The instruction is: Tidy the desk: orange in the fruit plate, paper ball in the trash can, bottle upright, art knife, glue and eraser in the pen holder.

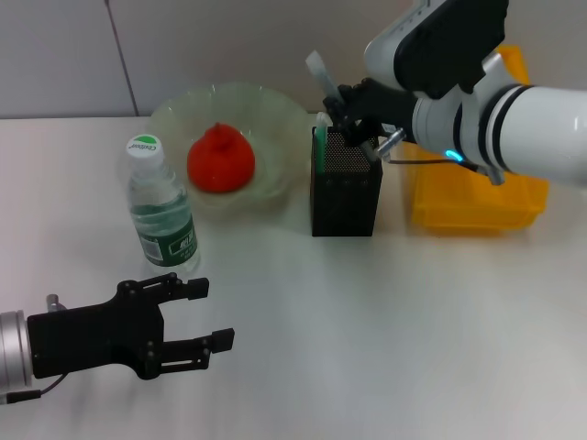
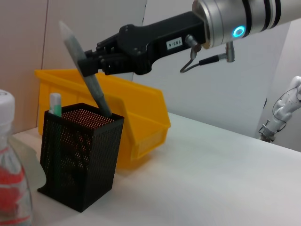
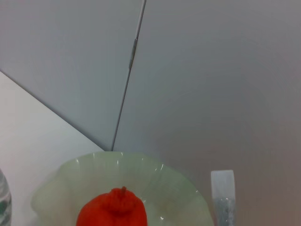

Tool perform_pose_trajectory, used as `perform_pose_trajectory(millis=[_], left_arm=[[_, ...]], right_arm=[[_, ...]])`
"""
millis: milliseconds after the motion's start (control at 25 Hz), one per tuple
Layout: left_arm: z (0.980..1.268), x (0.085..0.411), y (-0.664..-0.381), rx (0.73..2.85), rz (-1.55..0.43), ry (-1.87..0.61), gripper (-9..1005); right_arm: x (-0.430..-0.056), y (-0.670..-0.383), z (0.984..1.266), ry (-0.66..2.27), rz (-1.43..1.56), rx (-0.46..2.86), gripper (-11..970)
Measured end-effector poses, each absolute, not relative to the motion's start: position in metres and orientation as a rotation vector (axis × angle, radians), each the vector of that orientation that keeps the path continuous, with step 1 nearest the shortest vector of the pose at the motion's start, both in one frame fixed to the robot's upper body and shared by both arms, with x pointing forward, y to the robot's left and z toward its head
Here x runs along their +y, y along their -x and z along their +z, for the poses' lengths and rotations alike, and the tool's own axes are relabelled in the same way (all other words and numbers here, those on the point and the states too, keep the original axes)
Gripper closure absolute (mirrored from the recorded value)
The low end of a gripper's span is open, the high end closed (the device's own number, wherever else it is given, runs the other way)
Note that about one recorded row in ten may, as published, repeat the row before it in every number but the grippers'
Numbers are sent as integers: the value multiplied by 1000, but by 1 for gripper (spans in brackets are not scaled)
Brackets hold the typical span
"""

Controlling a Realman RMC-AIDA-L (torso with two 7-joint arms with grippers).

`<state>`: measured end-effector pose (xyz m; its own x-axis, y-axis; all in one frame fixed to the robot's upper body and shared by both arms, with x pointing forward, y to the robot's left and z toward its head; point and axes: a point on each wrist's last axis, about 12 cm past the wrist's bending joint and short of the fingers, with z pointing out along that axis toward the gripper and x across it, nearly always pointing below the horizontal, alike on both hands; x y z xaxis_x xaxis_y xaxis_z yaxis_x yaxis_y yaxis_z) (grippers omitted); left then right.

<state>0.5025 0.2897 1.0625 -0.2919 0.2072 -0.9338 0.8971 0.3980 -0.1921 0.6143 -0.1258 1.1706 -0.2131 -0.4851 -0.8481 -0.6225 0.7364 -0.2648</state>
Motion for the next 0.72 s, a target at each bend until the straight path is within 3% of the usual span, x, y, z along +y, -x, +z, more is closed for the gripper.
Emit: perform_pose_trajectory(millis=[360, 720], left_arm=[[1062, 291, -501, 1738, -952, -959, 181], [1062, 291, -499, 1737, -956, -959, 182]], right_arm=[[-125, -616, 1146, 840, 180, 1896, 763], [-129, -611, 1154, 813, 192, 1872, 697]])
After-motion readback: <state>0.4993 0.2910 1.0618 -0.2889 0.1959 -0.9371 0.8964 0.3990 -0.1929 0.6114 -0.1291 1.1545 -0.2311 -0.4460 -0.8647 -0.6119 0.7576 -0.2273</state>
